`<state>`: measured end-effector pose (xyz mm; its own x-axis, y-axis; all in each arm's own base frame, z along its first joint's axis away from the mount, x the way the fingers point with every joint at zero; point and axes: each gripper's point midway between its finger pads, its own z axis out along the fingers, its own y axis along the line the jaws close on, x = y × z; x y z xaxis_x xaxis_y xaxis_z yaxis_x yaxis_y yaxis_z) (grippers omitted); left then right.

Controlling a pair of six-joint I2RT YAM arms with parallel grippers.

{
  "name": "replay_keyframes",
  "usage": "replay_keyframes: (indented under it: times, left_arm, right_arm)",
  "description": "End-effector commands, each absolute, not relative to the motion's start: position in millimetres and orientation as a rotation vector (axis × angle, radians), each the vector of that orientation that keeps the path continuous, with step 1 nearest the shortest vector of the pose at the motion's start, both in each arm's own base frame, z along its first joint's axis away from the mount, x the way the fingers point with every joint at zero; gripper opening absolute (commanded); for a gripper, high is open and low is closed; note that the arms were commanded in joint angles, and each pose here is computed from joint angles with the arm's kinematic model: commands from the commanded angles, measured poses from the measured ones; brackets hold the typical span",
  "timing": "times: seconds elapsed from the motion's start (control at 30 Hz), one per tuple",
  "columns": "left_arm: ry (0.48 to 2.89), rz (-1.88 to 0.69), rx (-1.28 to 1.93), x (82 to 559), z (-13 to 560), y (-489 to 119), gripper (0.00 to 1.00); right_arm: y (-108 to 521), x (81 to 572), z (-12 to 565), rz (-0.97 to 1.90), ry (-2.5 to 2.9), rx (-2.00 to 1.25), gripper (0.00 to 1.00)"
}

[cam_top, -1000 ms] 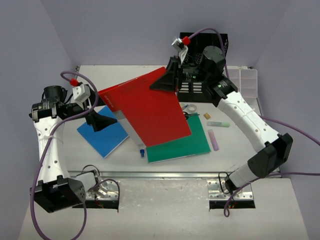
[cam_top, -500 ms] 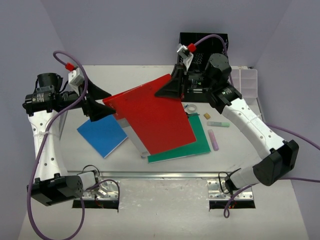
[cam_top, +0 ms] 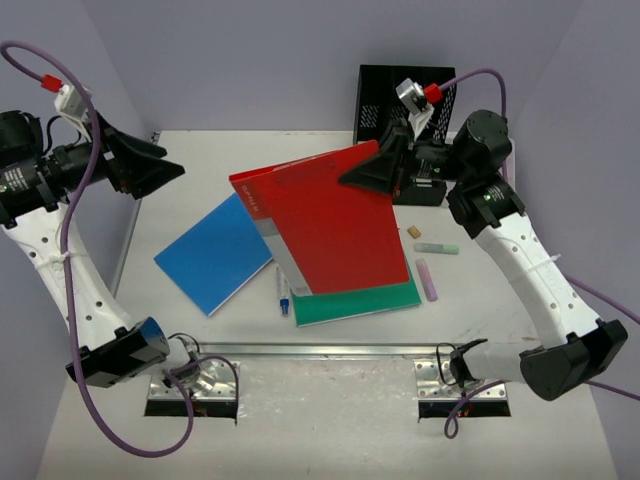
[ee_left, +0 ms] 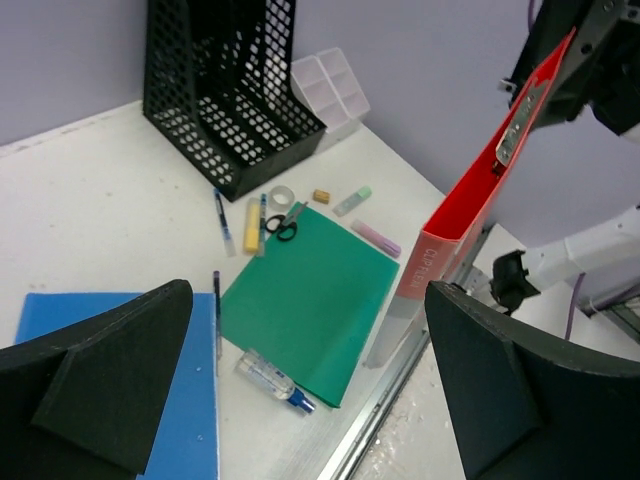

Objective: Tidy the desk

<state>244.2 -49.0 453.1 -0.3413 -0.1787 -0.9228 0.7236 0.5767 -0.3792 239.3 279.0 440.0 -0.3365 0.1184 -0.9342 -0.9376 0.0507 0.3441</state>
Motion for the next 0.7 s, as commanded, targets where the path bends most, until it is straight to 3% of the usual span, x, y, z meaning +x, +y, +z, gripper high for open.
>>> replay_keyframes:
  times: [0.0, 0.07, 0.23, 0.37, 0.43, 0.67]
  left_arm:
    - [1.644, -0.978, 0.406, 232.2, 500.7, -48.9, 1.0]
    - [1.617, -0.832, 0.195, 262.0, 507.1, -28.6, 1.0]
    - [1.632, -0.691, 0.094, 296.5, 500.6, -28.0, 1.0]
    - [1.741, -0.803, 0.002, 344.1, 450.9, -44.5, 1.0]
    - [1.725, -0.978, 0.033, 353.7, 420.5, -71.3, 1.0]
    - [1.354, -1.344, 0.493, 300.9, 450.3, -164.4, 1.0]
  right_arm:
    - [269.4, 239.1, 446.6, 1.386, 1.371, -0.866, 0.0]
    - [266.8, 238.6, 446.1, 1.376, 1.373, -0.857, 0.0]
    - [261.4, 239.3, 444.5, 1.348, 1.38, -0.848, 0.0]
    - [254.0, 240.9, 440.4, 1.286, 1.376, -0.845, 0.0]
    - [248.1, 242.5, 435.9, 1.265, 1.382, -0.84, 0.0]
    - [218.9, 248.1, 414.5, 1.284, 1.427, -0.818, 0.0]
